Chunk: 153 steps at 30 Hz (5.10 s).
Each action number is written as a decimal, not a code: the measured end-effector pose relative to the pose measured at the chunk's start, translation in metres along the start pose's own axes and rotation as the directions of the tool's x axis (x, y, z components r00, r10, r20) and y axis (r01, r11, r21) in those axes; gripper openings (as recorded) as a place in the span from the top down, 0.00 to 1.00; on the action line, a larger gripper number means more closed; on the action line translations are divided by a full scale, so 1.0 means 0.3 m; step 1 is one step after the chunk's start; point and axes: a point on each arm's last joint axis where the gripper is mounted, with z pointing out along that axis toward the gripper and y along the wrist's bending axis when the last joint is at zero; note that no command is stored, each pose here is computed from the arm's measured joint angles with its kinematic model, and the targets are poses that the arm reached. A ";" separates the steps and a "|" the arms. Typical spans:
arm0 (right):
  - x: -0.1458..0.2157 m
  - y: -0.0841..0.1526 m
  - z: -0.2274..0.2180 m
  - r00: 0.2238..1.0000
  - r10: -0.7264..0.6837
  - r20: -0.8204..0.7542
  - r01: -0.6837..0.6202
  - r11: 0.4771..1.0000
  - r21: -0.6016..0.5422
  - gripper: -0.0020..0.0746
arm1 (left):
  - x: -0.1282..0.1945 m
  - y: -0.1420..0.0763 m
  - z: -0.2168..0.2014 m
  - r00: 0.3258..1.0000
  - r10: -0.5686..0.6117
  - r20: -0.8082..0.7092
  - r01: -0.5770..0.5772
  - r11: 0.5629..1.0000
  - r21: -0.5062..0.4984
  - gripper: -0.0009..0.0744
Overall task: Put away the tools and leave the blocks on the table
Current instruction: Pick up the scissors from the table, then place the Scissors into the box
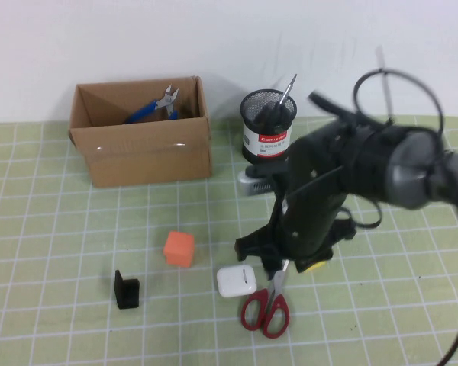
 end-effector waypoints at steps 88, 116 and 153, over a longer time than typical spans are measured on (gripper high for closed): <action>-0.508 0.275 -0.371 0.366 -0.551 0.750 0.527 0.787 0.321 0.90 | 0.001 0.000 0.000 1.000 0.000 -0.002 0.000 1.000 0.000 0.99; -0.594 0.277 -0.092 0.119 -0.771 0.626 0.596 0.560 0.575 0.90 | 0.001 0.000 0.000 1.000 0.000 -0.002 0.000 1.000 0.000 0.99; -0.179 0.177 -0.823 0.657 -0.520 0.546 0.523 0.836 0.168 0.98 | 0.001 0.000 0.000 1.000 0.000 -0.002 0.000 1.000 0.000 0.99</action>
